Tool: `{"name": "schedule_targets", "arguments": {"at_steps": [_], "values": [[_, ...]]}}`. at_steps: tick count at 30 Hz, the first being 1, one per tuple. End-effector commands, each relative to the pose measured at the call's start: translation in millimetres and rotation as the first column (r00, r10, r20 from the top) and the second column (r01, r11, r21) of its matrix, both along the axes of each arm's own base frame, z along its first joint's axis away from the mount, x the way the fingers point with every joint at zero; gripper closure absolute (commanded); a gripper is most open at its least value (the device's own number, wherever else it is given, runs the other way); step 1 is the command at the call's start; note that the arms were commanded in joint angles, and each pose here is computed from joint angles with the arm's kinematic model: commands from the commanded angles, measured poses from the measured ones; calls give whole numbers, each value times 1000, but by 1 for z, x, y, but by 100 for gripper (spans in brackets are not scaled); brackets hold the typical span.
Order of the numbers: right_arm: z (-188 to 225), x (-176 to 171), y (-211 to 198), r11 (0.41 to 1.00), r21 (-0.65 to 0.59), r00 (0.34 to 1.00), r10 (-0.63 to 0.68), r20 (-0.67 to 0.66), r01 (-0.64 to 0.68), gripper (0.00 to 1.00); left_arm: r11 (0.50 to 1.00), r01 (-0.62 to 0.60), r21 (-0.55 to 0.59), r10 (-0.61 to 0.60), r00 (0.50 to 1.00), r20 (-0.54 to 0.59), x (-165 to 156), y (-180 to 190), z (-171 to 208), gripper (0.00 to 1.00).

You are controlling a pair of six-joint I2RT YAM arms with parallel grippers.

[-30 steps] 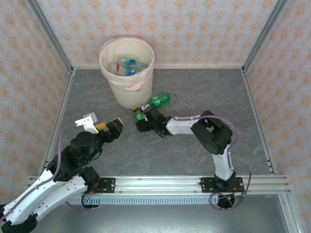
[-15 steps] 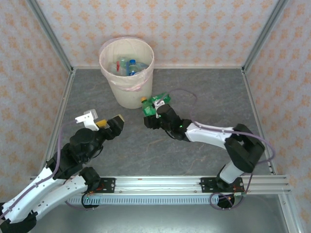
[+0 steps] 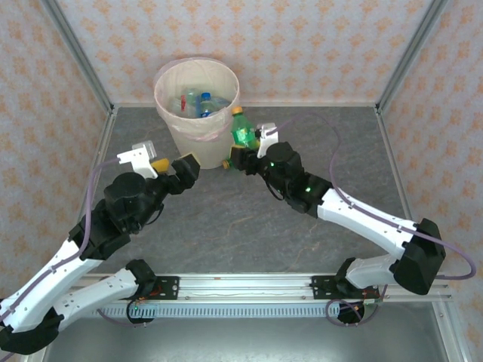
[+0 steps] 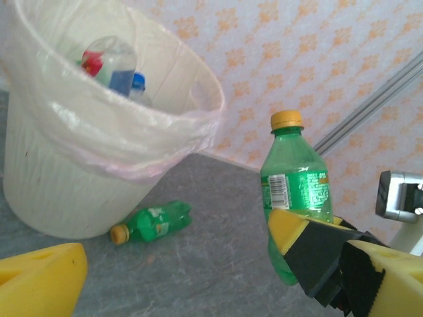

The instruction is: Put the plastic bottles in the bin

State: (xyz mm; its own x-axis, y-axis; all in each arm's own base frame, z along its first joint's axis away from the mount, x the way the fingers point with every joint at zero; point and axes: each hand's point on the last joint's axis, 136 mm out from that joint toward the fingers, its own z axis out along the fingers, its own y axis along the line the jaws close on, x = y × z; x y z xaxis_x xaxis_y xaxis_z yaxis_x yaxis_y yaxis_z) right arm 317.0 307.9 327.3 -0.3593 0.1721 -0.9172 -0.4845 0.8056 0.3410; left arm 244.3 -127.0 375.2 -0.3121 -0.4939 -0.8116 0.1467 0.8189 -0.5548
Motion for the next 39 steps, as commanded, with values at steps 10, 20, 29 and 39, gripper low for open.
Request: {"name": "schedule_targets", "arguments": {"at_steps": [10, 20, 29, 39], "values": [[80, 60, 37, 996, 26, 990, -84, 109, 82, 43, 998, -32, 55, 25, 992, 121, 0, 9, 64, 1], [94, 127, 67, 993, 20, 987, -118, 111, 117, 43, 996, -56, 73, 46, 990, 132, -3, 17, 72, 1], [87, 166, 83, 991, -5, 988, -131, 88, 132, 42, 995, -72, 71, 62, 989, 136, -7, 24, 70, 1], [89, 166, 85, 993, 8, 990, -115, 80, 115, 20, 994, -76, 76, 65, 989, 135, -11, 28, 69, 1]]}}
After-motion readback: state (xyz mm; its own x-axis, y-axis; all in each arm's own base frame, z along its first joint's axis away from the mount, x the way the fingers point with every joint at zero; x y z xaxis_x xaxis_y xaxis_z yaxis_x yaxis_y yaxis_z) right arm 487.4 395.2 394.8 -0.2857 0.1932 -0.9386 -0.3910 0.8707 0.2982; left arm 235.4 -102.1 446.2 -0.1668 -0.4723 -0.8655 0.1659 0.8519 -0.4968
